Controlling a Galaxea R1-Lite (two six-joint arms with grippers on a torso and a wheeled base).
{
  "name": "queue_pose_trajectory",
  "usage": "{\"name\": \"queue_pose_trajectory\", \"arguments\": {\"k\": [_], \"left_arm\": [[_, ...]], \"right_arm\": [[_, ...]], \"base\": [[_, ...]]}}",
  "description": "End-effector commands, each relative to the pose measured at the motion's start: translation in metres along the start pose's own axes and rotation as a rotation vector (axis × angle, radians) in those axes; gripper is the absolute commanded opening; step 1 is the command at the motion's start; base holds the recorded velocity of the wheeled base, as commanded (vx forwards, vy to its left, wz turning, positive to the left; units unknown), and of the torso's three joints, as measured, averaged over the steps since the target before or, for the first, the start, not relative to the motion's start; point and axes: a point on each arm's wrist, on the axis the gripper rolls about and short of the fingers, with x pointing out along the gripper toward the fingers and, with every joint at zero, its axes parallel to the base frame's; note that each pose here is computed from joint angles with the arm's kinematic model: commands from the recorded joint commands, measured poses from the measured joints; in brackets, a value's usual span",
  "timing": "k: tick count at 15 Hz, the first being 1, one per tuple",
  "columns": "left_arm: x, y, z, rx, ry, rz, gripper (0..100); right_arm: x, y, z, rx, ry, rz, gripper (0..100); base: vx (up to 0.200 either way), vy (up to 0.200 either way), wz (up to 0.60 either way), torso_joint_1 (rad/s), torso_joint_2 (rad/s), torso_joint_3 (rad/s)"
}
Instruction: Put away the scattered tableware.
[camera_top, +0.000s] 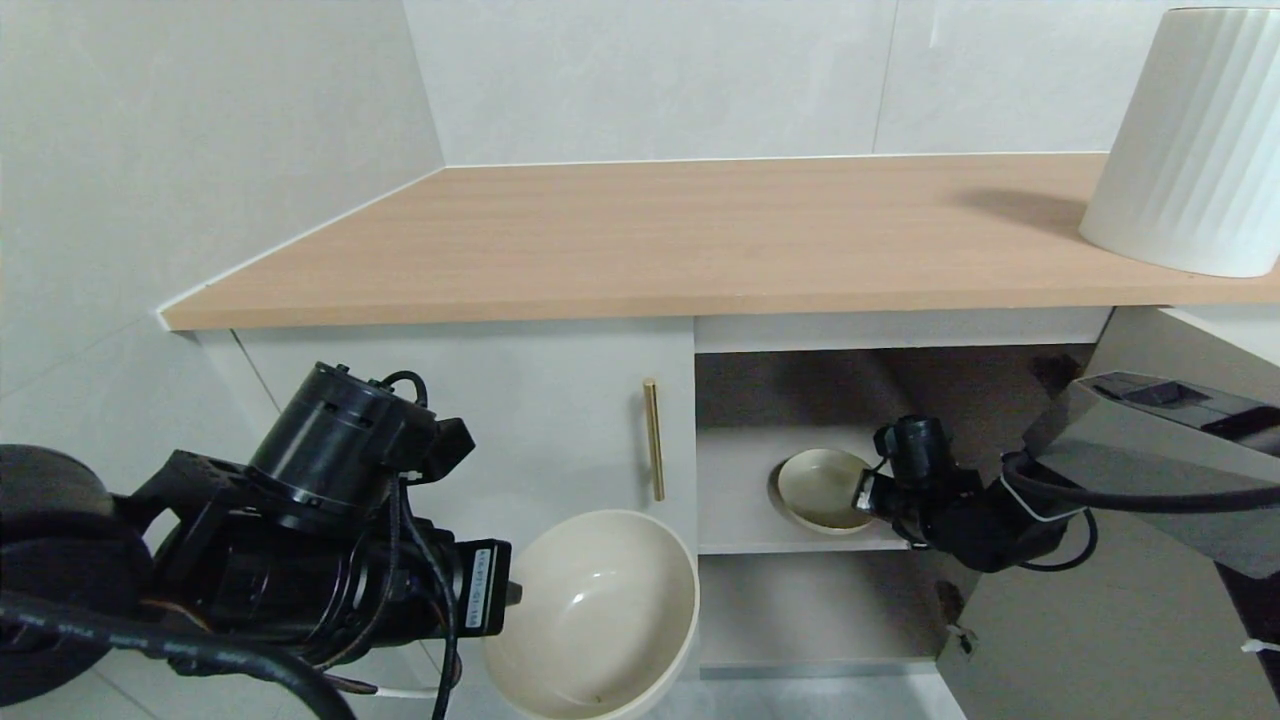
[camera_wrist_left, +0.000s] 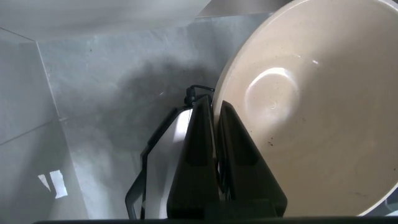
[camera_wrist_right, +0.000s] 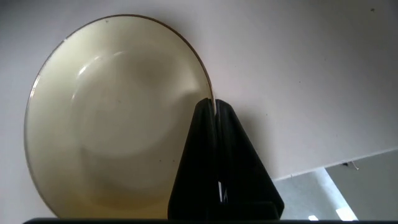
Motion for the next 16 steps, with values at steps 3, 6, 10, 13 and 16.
{"name": "queue_pose_trajectory", "arguments": {"k": [3,6,10,13,16], "left_arm": [[0.001,0.0,0.0,-0.001,0.002,0.002,0],[0.001,0.0,0.0,-0.001,0.002,0.002,0],[0.005,0.001,-0.002,0.0,0.017,0.009,0],[0.01,-0.001,-0.002,0.009,0.035,0.014,0],[0.039,-0.005,-0.006,0.037,0.079,0.115,0]], "right_arm": [[0.004,-0.002,0.002,0.006,-0.007,-0.003,0],[0.003,-0.001,0.003,0.007,-0.01,-0.002,100],[-0.003,-0.002,0.006,0.009,-0.015,-0.002,100],[-0.069,0.007,0.03,-0.013,-0.003,0.124,100],[-0.138,0.024,0.024,-0.117,0.151,0.289,100]], "base": [[0.0,0.0,0.0,0.0,0.0,0.0],[0.0,0.0,0.0,0.0,0.0,0.0],[0.0,0.0,0.0,0.0,0.0,0.0],[0.0,0.0,0.0,0.0,0.0,0.0],[0.0,0.0,0.0,0.0,0.0,0.0]]}}
